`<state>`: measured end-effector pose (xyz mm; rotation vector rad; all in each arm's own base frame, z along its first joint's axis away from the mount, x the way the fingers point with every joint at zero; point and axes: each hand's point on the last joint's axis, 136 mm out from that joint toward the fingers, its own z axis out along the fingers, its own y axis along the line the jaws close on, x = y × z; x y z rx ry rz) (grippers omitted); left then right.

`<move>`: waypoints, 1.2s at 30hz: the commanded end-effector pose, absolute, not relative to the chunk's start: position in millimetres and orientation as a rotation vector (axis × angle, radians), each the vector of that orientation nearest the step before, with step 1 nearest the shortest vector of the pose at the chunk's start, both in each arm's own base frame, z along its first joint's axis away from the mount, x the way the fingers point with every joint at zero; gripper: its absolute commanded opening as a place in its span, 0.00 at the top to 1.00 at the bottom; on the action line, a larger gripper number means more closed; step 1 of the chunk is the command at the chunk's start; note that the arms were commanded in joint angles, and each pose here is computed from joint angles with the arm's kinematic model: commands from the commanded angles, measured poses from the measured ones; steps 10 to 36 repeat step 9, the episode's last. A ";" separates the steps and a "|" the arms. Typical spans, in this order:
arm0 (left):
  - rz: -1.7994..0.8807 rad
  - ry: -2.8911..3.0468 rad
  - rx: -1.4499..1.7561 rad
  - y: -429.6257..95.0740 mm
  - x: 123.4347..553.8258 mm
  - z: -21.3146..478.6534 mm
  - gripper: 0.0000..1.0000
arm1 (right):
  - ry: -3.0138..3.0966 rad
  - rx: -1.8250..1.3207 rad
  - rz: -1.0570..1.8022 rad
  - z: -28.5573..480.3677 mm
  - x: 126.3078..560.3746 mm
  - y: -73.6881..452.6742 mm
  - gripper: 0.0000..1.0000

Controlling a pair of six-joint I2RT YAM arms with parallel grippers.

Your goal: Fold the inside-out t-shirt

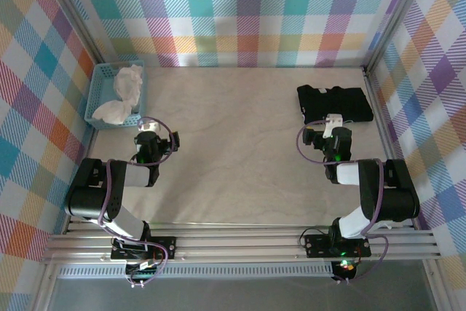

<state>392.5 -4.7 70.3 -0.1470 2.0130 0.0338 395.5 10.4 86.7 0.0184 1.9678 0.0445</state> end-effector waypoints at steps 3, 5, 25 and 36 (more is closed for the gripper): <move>0.029 1.975 -0.135 -3.8 397.2 80.4 0.00 | 1.941 0.020 0.071 91.5 397.3 12.8 0.00; 0.029 1.976 -0.134 -4.2 397.1 80.3 0.00 | 1.942 0.018 0.072 91.3 397.6 13.2 0.00; 0.029 1.976 -0.136 -3.8 397.1 80.2 0.00 | 1.941 0.018 0.072 91.7 397.1 13.4 0.00; 0.029 1.976 -0.136 -3.8 397.1 80.2 0.00 | 1.941 0.018 0.072 91.7 397.1 13.4 0.00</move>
